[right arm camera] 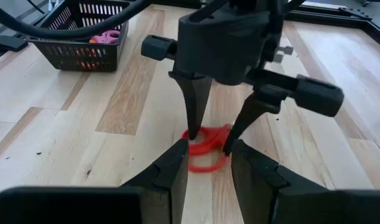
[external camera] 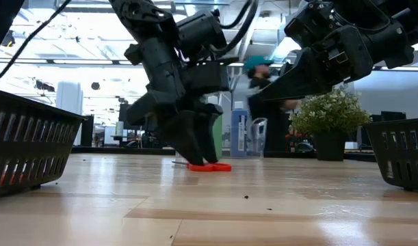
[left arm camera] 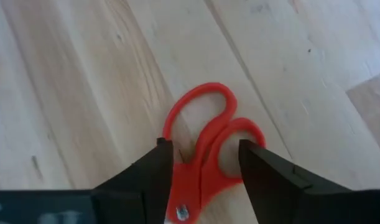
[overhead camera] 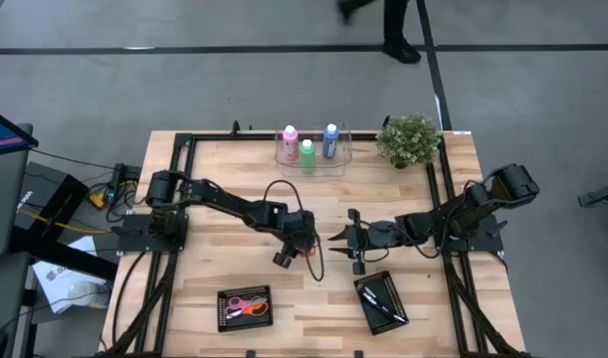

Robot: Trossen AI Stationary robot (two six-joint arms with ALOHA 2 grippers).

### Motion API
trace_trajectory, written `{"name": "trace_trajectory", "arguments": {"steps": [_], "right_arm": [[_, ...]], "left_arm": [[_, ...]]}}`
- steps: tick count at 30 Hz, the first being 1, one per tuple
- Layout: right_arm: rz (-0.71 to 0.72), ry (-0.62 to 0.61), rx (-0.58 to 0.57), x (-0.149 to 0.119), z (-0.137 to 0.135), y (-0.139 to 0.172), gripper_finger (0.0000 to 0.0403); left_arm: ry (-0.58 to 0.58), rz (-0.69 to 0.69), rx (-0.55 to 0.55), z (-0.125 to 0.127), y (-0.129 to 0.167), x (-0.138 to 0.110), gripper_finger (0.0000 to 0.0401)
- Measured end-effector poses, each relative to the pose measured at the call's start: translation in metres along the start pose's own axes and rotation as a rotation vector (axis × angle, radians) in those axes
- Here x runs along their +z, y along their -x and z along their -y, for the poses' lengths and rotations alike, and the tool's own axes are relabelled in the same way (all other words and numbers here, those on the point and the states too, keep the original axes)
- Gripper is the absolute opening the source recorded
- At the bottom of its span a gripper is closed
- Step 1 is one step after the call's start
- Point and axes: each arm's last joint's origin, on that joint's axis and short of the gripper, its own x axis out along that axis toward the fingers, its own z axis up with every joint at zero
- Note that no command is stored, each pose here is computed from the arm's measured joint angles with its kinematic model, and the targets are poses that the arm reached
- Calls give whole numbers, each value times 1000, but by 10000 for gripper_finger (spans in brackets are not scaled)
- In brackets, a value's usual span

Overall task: Pick & Place Paint Supplies
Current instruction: Put the red scissors into the left black bin

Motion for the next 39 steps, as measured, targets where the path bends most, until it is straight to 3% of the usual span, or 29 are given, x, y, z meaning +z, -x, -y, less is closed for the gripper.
{"name": "trace_trajectory", "arguments": {"steps": [9,13,18,24,39], "right_arm": [[0,0,0,0,0,0,108],[0,0,0,0,0,0,108],[0,-1,0,0,0,0,108],[-1,-1,0,0,0,0,108],[-4,0,0,0,0,0,108]], "left_arm": [[31,-51,-28,-4,-23,-12,161],[80,-52,-38,-3,-23,-12,115],[85,-50,-32,-1,-22,-10,23],[74,-31,10,7,-22,-4,1],[19,-11,169,35,8,18,2]]}}
